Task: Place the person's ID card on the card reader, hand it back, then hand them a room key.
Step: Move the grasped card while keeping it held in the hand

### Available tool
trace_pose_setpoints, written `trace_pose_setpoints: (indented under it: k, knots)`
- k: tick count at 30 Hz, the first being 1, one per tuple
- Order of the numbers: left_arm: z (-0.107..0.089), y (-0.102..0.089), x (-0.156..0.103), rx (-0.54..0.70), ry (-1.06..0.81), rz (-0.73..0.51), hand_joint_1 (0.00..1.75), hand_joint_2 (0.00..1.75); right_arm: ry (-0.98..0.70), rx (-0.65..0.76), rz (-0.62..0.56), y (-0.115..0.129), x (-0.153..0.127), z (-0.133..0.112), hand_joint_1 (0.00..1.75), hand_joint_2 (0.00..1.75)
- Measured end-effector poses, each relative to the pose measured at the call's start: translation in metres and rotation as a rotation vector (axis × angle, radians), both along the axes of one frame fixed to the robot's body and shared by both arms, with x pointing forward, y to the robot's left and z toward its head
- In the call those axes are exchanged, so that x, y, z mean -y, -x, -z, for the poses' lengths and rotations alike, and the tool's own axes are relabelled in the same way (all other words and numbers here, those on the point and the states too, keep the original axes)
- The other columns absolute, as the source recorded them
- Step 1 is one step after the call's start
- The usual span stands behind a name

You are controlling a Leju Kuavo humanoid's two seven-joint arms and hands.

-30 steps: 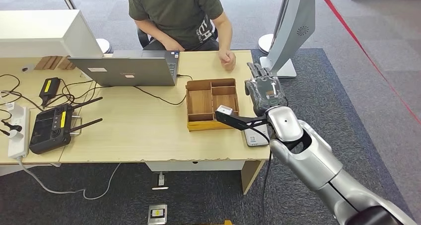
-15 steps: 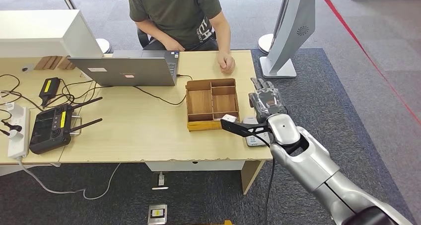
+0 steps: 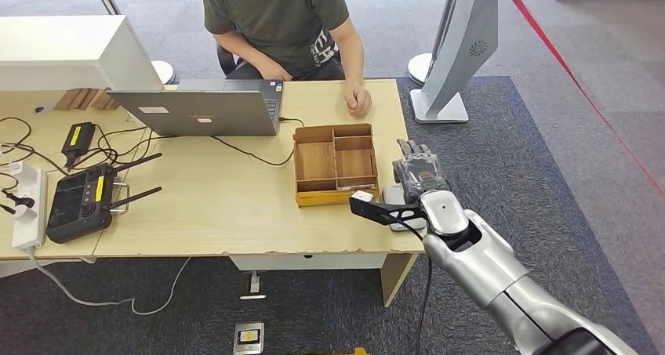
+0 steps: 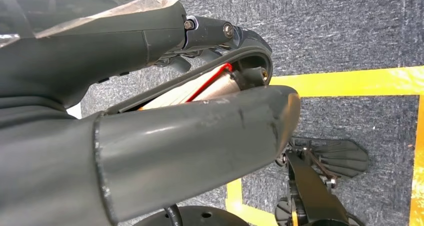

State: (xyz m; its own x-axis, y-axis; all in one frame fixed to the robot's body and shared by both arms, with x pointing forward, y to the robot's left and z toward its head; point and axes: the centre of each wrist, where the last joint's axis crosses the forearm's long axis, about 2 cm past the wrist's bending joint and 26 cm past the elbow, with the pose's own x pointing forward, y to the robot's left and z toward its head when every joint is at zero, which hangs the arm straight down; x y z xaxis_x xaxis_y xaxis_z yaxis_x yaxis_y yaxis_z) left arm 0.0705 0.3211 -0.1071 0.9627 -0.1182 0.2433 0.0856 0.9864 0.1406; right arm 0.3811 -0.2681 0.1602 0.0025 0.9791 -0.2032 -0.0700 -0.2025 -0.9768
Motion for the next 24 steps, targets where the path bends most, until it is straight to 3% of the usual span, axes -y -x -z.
trace_pose_setpoints:
  k: [24]
  knots:
    - [0.0, 0.0, 0.0, 0.001, -0.009, -0.004, 0.0, 0.0, -0.046, -0.098, 0.017, 0.013, 0.0, 0.029, 1.75, 1.75]
